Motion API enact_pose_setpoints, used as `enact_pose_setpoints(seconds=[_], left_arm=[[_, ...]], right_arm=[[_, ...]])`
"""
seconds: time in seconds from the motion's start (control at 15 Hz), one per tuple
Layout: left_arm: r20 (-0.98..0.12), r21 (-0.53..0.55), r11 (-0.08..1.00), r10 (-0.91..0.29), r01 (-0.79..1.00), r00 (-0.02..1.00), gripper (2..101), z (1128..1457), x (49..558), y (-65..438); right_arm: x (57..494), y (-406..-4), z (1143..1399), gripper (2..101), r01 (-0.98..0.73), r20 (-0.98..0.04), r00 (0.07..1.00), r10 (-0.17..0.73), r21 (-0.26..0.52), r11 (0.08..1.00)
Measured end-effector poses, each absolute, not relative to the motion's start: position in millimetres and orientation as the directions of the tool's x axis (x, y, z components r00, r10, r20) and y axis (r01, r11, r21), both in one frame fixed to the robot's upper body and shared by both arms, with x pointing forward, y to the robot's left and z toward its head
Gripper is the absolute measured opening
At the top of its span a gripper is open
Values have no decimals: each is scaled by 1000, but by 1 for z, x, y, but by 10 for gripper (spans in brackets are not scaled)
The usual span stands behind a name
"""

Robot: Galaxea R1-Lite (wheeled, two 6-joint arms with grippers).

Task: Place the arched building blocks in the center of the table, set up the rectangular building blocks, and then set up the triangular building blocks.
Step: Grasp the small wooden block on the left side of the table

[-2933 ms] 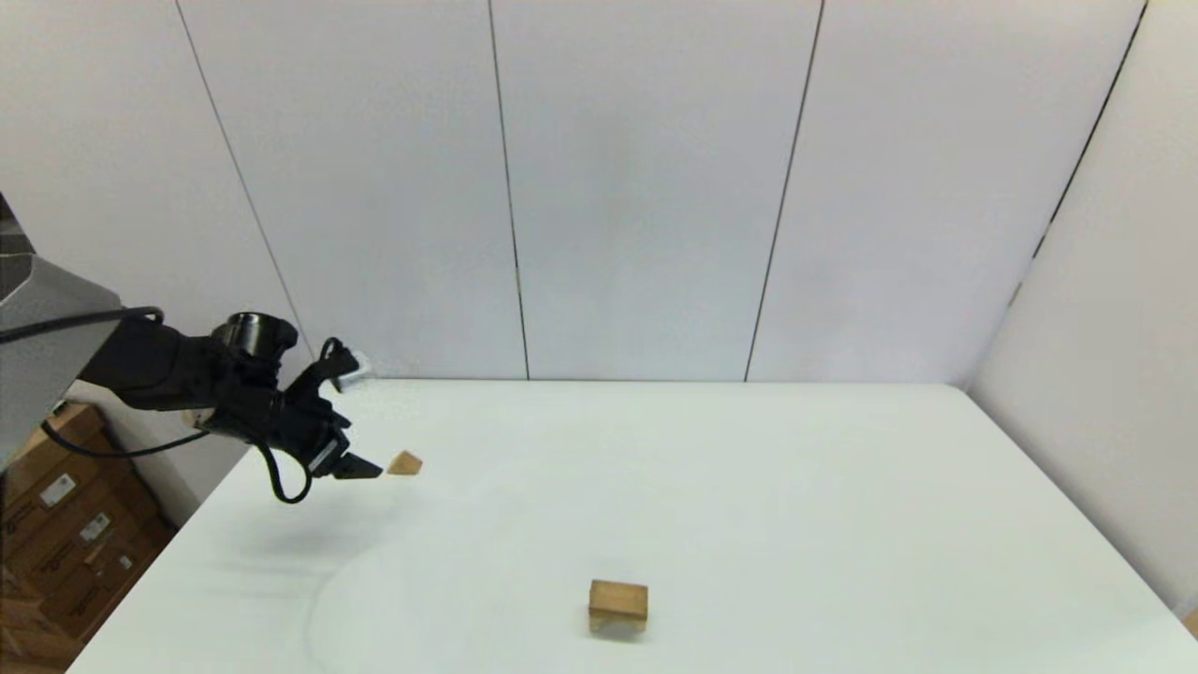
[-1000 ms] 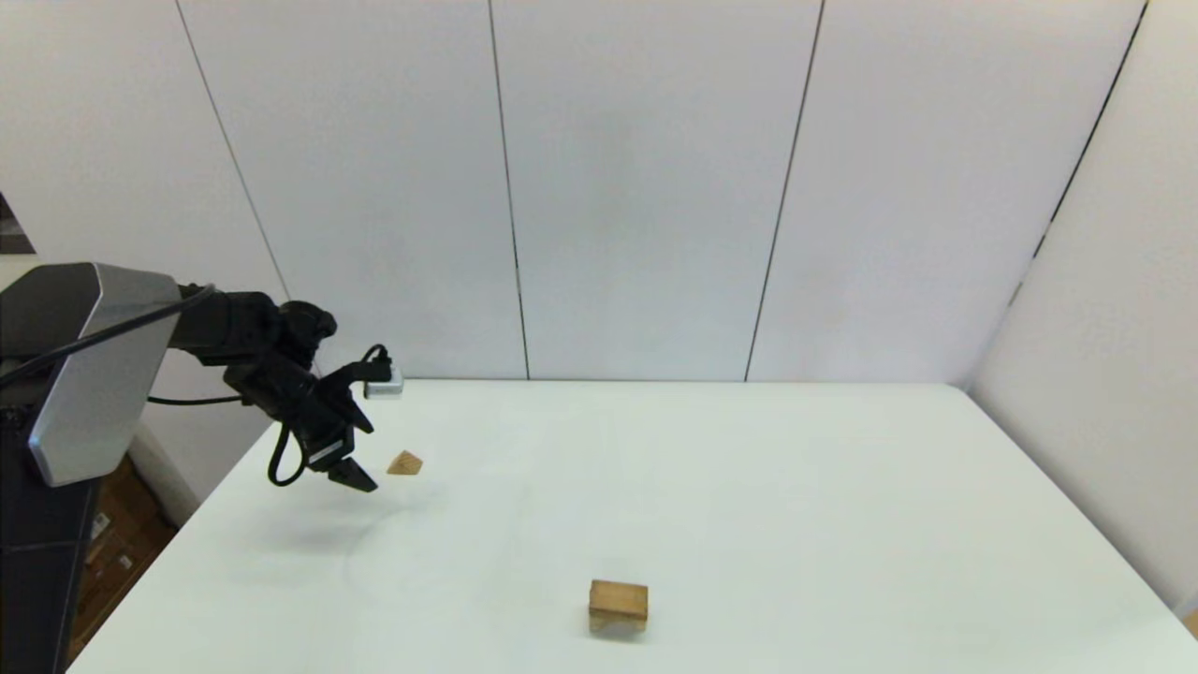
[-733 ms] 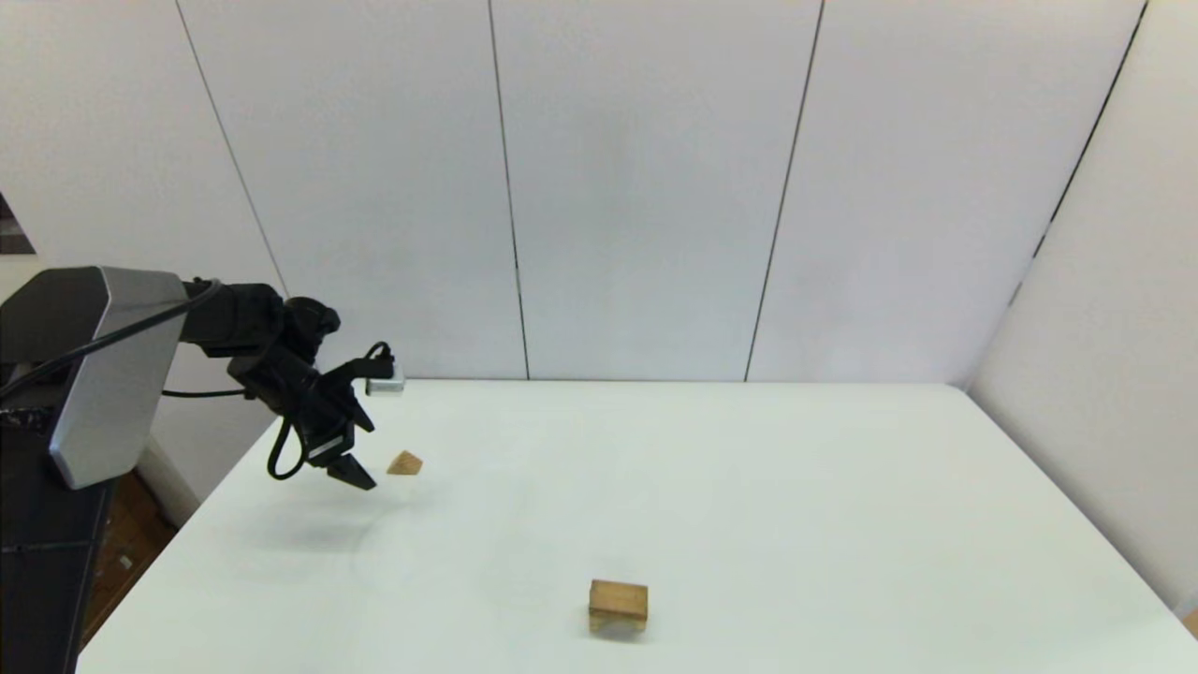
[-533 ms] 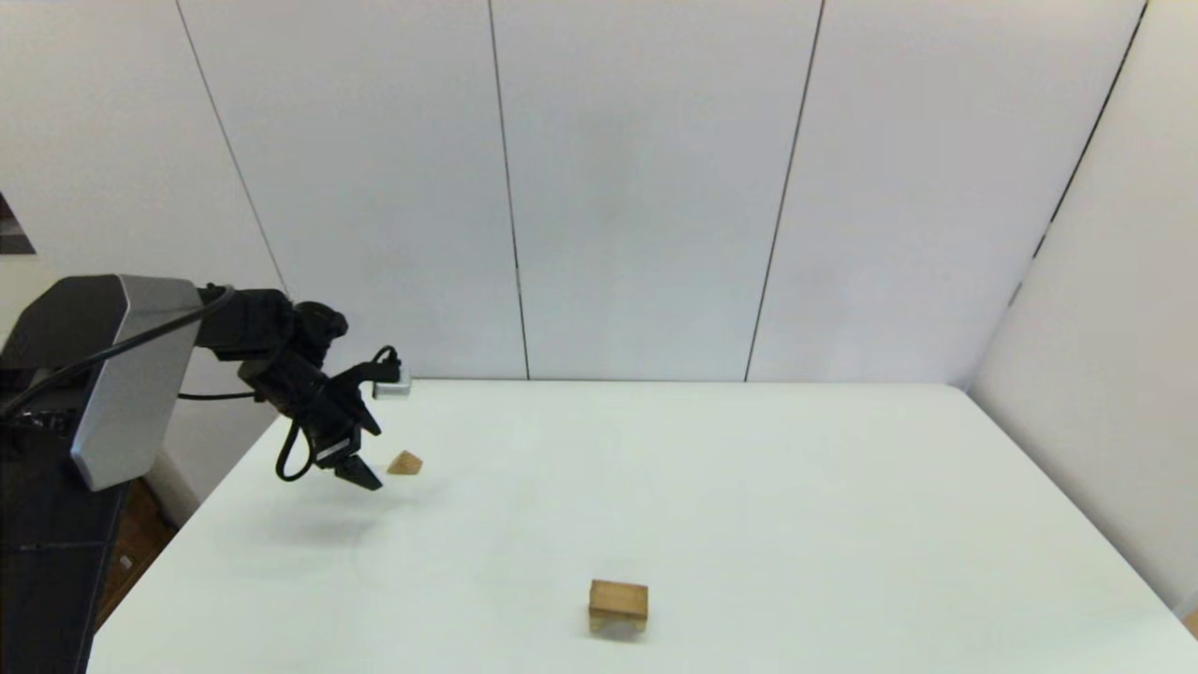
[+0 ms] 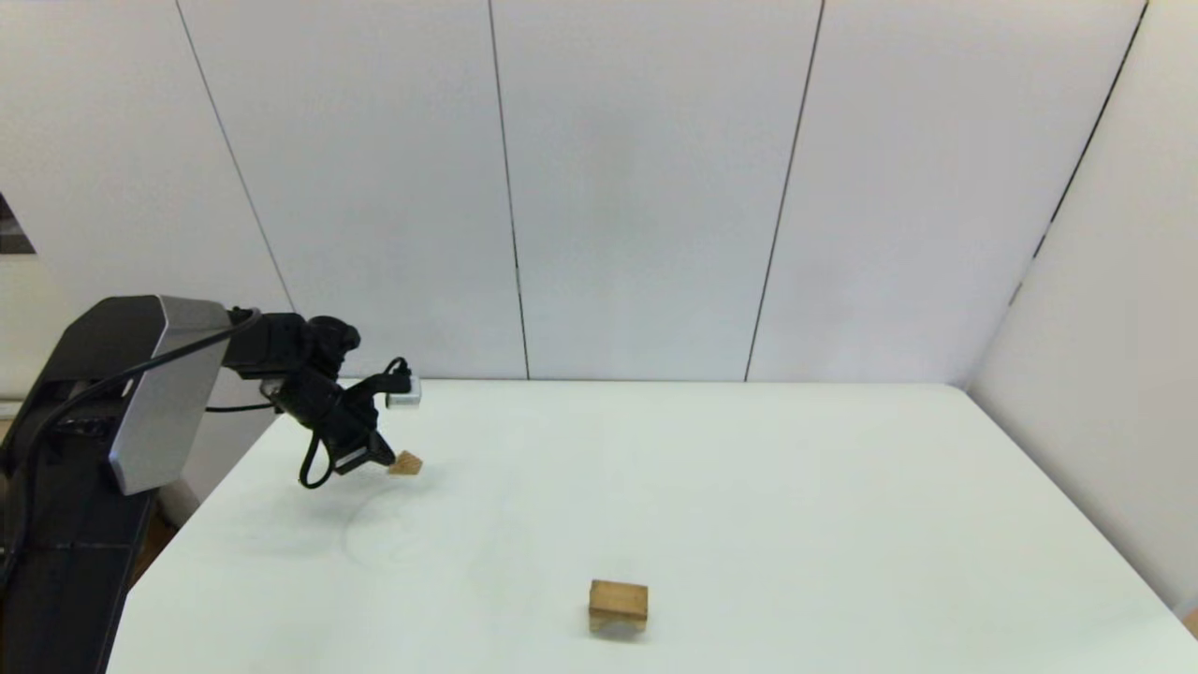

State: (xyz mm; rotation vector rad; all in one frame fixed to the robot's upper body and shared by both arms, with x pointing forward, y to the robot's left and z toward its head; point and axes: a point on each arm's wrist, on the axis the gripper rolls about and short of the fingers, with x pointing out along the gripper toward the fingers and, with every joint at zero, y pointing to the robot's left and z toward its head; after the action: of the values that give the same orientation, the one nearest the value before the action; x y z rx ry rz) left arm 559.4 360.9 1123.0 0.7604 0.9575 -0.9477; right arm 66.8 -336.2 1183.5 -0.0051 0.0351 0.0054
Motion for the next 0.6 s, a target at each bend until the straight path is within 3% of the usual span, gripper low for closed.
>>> enact_pose_setpoints(seconds=[0.6], left_arm=[[-901, 140, 418, -322, 898, 290, 28, 1123, 563, 361]], right_arm=[[67, -336, 1183, 980, -6, -36, 999, 6, -5, 1000]])
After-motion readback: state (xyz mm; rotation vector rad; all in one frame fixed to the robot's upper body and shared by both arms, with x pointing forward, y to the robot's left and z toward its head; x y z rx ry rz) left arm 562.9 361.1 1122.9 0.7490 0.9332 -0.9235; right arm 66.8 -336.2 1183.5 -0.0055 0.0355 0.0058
